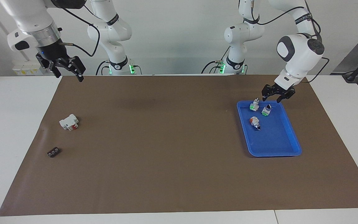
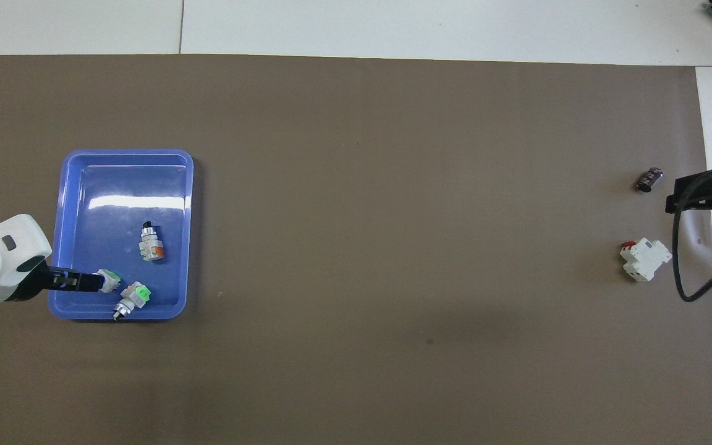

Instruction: Turn and place switch with both arms

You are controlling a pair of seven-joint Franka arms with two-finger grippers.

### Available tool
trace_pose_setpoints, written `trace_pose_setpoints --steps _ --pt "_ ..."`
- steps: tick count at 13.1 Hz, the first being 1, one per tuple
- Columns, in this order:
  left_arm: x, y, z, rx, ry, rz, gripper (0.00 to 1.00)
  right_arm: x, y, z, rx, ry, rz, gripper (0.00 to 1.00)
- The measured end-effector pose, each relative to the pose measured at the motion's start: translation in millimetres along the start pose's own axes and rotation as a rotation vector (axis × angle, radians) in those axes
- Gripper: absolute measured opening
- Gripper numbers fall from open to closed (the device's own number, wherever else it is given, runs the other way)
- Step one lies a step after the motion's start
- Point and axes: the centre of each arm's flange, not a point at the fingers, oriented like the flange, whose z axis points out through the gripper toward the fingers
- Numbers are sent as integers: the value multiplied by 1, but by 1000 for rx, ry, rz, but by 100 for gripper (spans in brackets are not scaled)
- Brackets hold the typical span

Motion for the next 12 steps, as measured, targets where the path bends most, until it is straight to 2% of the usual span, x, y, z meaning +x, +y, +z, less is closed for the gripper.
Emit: trace_pose_setpoints --steps 5,6,7,9,12 --pt "18 -4 41 6 24 40 80 -7 -5 -12 14 -22 -16 100" --pt "20 -4 40 8 29 42 86 -8 -5 -15 21 -22 -15 100" --pt "25 -5 32 13 44 45 98 -8 -6 -16 26 -21 -13 100" --pt "43 -4 -4 15 66 53 100 -7 -7 -13 26 -28 -11 100" --pt "65 6 -85 -6 41 37 100 -5 -7 -10 25 -34 -11 100"
